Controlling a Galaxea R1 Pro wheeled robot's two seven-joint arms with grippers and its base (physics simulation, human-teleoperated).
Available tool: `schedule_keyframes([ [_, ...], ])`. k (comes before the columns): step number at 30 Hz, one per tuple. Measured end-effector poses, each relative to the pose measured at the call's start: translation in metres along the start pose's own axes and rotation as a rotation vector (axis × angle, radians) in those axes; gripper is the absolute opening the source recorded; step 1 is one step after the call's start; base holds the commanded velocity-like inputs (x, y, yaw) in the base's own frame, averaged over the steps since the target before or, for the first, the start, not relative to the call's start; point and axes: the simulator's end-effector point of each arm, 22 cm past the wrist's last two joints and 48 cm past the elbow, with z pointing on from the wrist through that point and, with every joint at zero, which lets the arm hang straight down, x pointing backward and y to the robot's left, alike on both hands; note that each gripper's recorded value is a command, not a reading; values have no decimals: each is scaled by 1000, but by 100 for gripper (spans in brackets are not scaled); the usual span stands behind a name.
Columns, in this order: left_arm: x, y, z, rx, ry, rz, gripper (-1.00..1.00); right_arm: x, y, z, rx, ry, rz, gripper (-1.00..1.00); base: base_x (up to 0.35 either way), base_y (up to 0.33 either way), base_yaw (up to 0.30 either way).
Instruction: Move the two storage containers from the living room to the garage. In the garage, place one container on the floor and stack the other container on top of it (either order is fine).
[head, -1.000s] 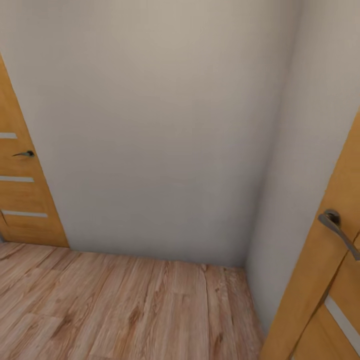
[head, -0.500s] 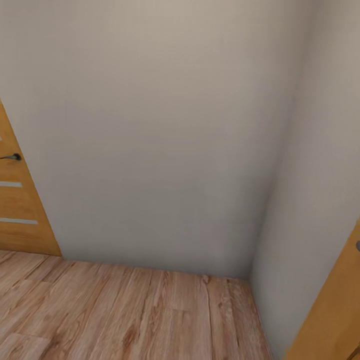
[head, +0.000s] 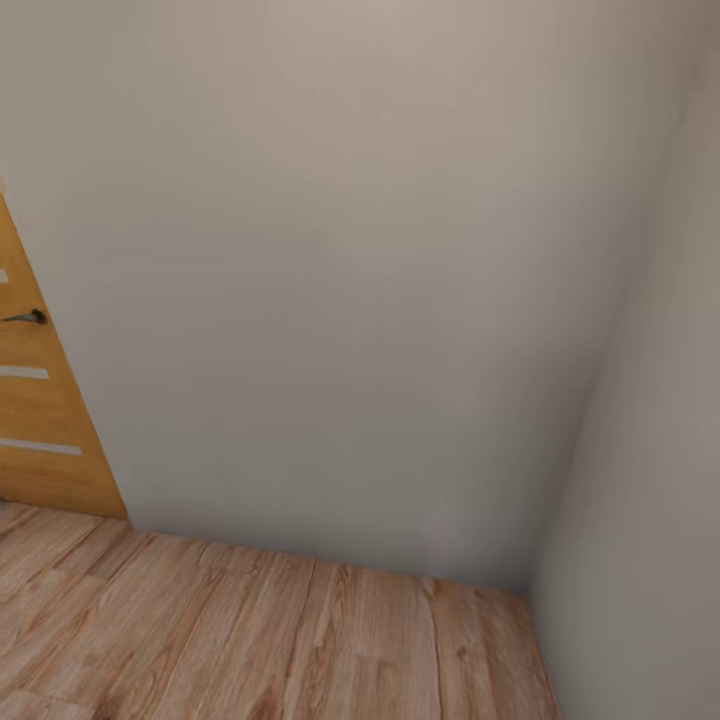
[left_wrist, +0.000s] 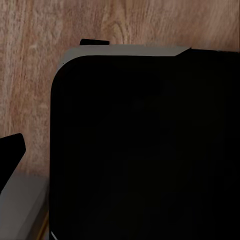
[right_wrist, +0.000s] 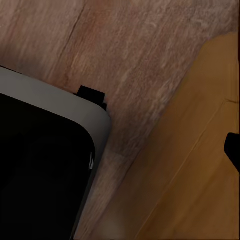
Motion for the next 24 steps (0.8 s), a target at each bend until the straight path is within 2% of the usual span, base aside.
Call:
schedule_keyframes([
  [12,0,0,0,0,-1,-1,100,0,0,0,0,-1,0,100,303,0,269],
  [20,-1,0,0,-1,-2,-2,100,-1,0,0,1,-3,3,100,22,0,274],
  [24,-1,1,0,-6,-2,-22,100,-2,-1,0,8,-6,12,100,1,0,276],
])
